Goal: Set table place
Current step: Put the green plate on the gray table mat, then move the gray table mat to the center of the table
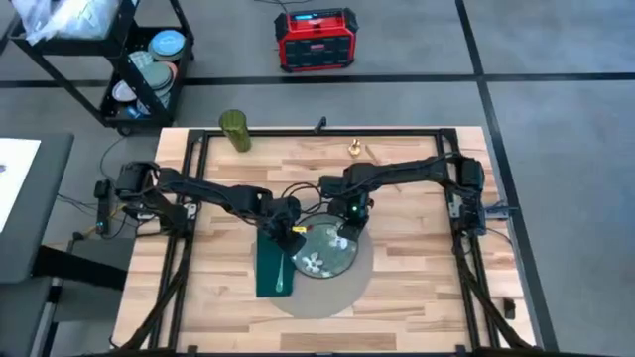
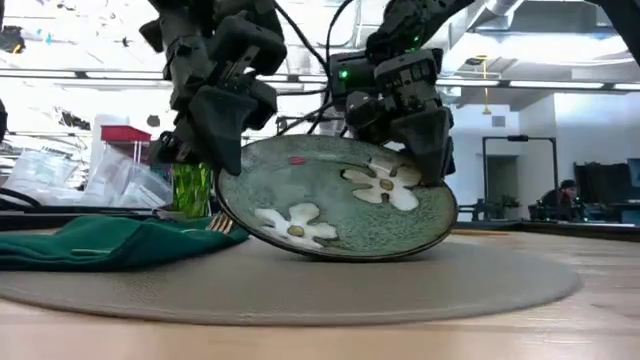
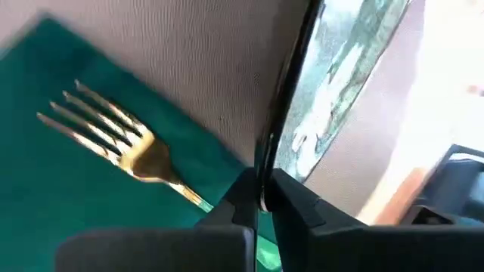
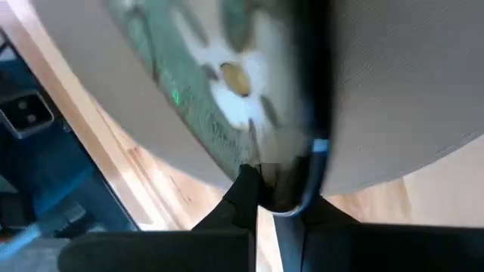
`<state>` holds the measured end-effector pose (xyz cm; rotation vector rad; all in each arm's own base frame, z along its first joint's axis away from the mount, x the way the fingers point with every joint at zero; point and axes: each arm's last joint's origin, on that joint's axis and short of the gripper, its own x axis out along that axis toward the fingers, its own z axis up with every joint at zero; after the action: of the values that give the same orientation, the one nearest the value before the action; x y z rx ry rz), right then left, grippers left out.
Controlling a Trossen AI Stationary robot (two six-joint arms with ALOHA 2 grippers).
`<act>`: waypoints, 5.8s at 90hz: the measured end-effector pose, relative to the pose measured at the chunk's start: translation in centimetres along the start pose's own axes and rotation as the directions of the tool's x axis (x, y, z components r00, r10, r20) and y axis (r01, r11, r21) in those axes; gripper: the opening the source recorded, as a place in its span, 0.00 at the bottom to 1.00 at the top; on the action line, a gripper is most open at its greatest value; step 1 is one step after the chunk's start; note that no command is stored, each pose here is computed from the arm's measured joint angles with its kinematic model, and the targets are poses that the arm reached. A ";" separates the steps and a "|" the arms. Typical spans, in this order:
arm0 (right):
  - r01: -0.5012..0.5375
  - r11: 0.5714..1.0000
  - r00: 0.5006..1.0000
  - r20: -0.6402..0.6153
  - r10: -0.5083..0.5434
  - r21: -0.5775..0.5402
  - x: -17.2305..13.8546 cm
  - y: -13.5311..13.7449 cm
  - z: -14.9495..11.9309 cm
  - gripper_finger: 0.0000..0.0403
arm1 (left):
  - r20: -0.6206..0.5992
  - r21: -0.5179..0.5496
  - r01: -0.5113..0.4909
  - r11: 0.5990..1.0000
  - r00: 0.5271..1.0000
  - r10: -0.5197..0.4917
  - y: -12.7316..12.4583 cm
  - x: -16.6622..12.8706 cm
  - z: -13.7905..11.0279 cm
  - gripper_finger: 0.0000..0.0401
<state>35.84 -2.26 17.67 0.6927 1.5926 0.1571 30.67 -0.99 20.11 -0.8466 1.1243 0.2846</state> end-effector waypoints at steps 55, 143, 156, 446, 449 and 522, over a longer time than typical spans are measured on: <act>-0.061 0.998 0.998 0.031 0.061 -0.006 1.8 -1.0 -0.9 0.00 | 0.044 0.235 -0.100 0.967 0.995 0.092 0.0 -0.5 0.0 0.01; 0.067 0.998 0.991 0.116 -0.067 0.001 1.6 -2.2 -0.1 0.00 | 0.260 0.491 -0.383 0.783 0.922 0.288 -0.5 0.0 -0.8 0.12; 0.043 0.999 0.991 0.129 -0.041 -0.012 1.5 -2.3 0.2 0.03 | 0.257 0.446 -0.382 0.809 0.921 0.293 -0.4 0.1 -0.8 0.12; 0.214 0.964 0.907 0.400 -0.136 -0.157 1.6 -6.2 1.5 0.00 | 0.009 -0.520 -0.473 0.711 0.829 0.559 10.3 -4.3 -12.4 0.09; 0.214 0.964 0.909 0.392 -0.138 -0.156 1.7 -6.4 1.4 0.00 | 0.009 -0.520 -0.473 0.711 0.829 0.558 10.3 -4.3 -12.4 0.09; 0.196 0.979 0.980 -0.052 -0.193 0.056 4.5 -8.8 -5.1 0.00 | 0.179 -0.481 -0.324 0.815 0.874 0.452 9.0 -3.7 -11.1 0.07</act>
<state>28.15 -5.60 10.36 0.5788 1.7052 -0.0195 16.19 -2.22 17.44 -0.9216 0.9638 1.0120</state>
